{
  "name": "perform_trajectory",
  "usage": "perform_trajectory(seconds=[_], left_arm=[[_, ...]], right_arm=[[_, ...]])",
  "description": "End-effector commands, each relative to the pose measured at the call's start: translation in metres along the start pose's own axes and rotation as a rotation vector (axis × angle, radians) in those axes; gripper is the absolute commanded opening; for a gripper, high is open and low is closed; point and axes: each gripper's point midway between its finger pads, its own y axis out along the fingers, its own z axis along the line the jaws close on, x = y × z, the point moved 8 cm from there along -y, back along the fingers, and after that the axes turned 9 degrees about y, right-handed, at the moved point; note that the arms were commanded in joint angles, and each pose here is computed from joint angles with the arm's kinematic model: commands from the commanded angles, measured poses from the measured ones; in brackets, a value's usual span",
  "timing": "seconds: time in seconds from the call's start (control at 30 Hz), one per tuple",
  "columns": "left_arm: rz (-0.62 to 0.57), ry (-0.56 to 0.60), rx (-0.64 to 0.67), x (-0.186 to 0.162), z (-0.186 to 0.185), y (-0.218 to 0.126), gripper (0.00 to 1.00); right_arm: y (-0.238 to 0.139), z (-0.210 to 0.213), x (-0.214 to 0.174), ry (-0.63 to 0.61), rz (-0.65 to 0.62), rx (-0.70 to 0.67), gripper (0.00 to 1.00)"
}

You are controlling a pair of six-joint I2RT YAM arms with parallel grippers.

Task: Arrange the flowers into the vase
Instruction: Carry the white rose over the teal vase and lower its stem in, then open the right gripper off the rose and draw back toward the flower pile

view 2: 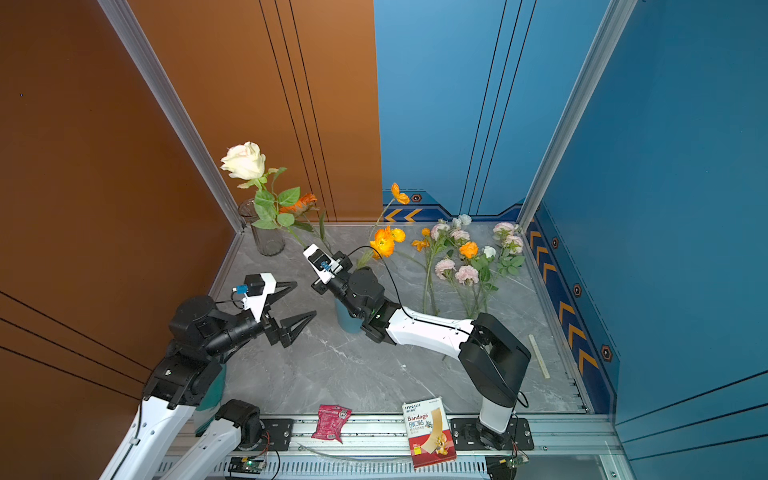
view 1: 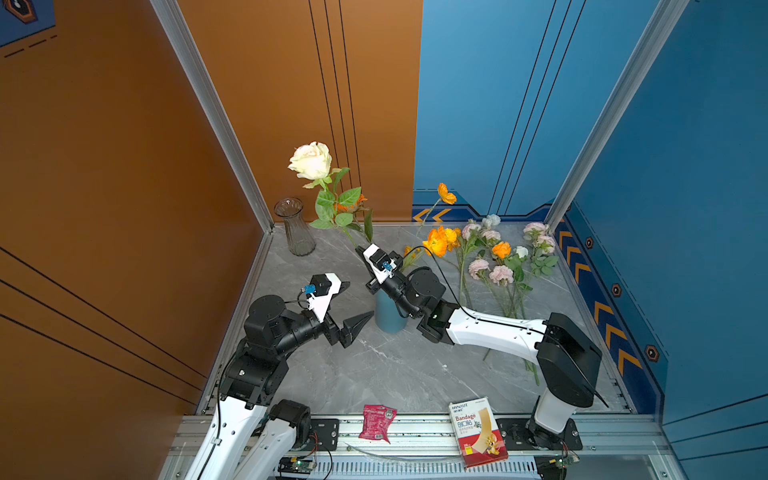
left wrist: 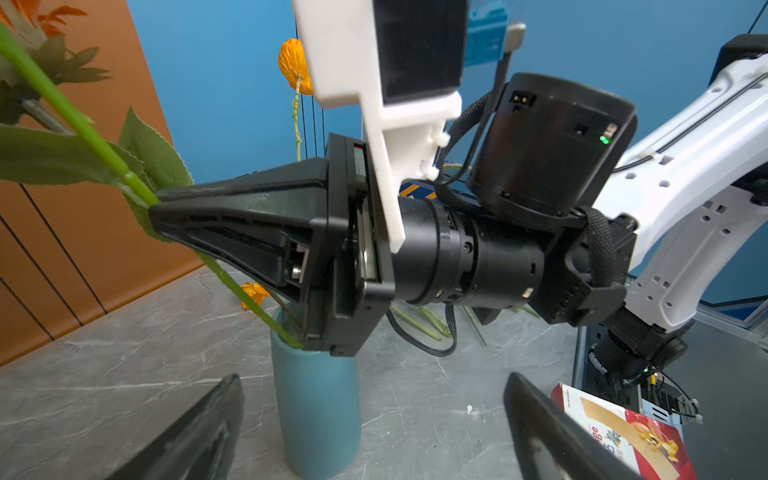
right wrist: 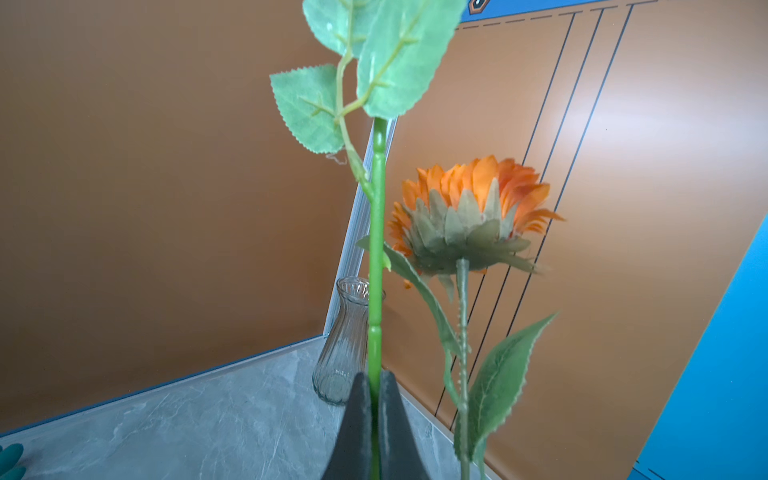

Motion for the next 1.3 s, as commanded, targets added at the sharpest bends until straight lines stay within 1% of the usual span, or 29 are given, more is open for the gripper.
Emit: perform_trajectory(seconds=[0.0,0.17,0.3,0.43,0.5,0.6,0.7,0.77,0.8,0.87,0.93,1.03,1.13,1.27], left_arm=[[-0.022,0.000,-0.010,0.001,0.000,-0.001,0.98],[-0.019,-0.007,-0.011,0.001,0.001,0.000,0.98],[-0.014,-0.012,-0.012,0.000,0.002,0.001,0.98],[-0.012,-0.017,-0.012,-0.001,0.003,0.001,0.98],[-0.012,-0.017,-0.009,-0.001,0.003,0.001,0.98],[-0.010,-0.016,-0.004,-0.001,0.004,0.001,0.98],[-0.006,-0.021,-0.009,-0.002,0.004,0.002,0.98],[-0.003,-0.024,-0.010,-0.003,0.004,0.003,0.98],[-0.003,-0.025,-0.012,-0.003,0.004,0.003,0.98],[-0.002,-0.024,-0.009,-0.003,0.004,0.003,0.98],[-0.001,-0.022,0.001,-0.003,0.005,0.003,0.98],[0.007,-0.025,0.006,-0.006,0.006,0.004,0.98],[0.025,-0.036,0.004,-0.010,0.008,0.009,0.98],[0.051,-0.056,-0.008,-0.015,0.011,0.015,0.98]], right_arm=[[-0.010,-0.002,0.006,-0.007,-0.068,-0.064,0.00],[-0.019,0.001,-0.012,-0.001,-0.032,-0.087,0.00],[-0.029,-0.001,-0.020,0.014,-0.032,-0.117,0.00],[-0.035,-0.002,-0.026,0.023,0.003,-0.121,0.00],[-0.037,-0.001,-0.027,0.034,0.015,-0.124,0.07],[-0.041,-0.001,-0.030,0.036,0.025,-0.129,0.09],[-0.046,-0.002,-0.029,0.041,0.027,-0.141,0.20],[-0.050,-0.003,-0.028,0.043,0.031,-0.142,0.21],[-0.051,-0.003,-0.027,0.044,0.031,-0.145,0.24],[-0.054,-0.005,-0.024,0.054,0.027,-0.160,0.36],[-0.058,-0.005,-0.019,0.063,0.025,-0.164,0.43],[-0.065,-0.008,-0.009,0.067,0.047,-0.177,0.55],[-0.074,-0.011,0.001,0.080,0.091,-0.173,0.65],[-0.086,-0.012,0.017,0.112,0.207,-0.109,0.74]])
